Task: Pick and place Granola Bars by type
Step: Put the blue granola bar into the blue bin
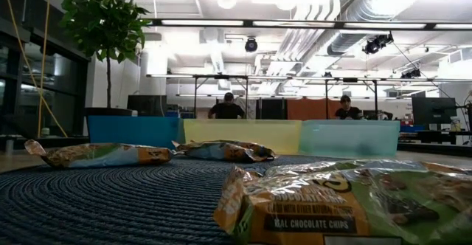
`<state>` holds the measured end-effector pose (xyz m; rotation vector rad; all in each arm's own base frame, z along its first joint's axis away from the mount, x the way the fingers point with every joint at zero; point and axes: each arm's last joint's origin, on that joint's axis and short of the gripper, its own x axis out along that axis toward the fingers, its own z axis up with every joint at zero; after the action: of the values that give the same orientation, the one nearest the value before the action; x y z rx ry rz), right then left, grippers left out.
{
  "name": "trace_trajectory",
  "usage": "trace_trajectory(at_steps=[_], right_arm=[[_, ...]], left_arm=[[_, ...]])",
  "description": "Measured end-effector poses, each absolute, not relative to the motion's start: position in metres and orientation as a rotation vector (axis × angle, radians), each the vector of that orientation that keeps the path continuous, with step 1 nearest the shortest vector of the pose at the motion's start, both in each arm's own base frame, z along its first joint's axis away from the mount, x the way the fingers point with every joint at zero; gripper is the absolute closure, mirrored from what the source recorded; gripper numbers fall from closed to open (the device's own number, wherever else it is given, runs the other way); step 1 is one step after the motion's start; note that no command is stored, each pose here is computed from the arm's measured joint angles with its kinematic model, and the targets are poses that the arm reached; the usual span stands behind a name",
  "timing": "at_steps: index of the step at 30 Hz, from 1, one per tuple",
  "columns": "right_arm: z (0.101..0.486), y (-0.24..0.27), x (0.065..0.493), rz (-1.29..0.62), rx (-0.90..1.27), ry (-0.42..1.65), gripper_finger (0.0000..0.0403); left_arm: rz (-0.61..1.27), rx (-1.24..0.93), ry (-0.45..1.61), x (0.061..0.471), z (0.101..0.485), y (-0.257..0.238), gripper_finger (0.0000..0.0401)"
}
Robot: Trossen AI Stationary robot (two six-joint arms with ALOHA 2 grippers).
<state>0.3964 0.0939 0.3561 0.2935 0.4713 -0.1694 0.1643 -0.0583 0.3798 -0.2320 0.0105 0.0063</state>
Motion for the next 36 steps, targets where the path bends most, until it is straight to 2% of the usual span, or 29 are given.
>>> trace_trajectory(at_steps=[15, 22, 36], right_arm=[[0.381, 0.088, 0.380, -0.123, 0.157, 0.421, 0.0380], [0.390, 0.079, 0.381, -0.100, 0.104, 0.359, 0.0380], [0.391, 0.069, 0.384, -0.063, 0.100, 0.349, 0.0380]], left_arm=[[0.007, -0.280, -0.028, 0.181, 0.382, -0.027, 0.0210], [-0.087, -0.303, -0.047, 0.203, 0.379, -0.027, 0.0210], [-0.093, -0.301, -0.063, 0.227, 0.371, -0.031, 0.0210]])
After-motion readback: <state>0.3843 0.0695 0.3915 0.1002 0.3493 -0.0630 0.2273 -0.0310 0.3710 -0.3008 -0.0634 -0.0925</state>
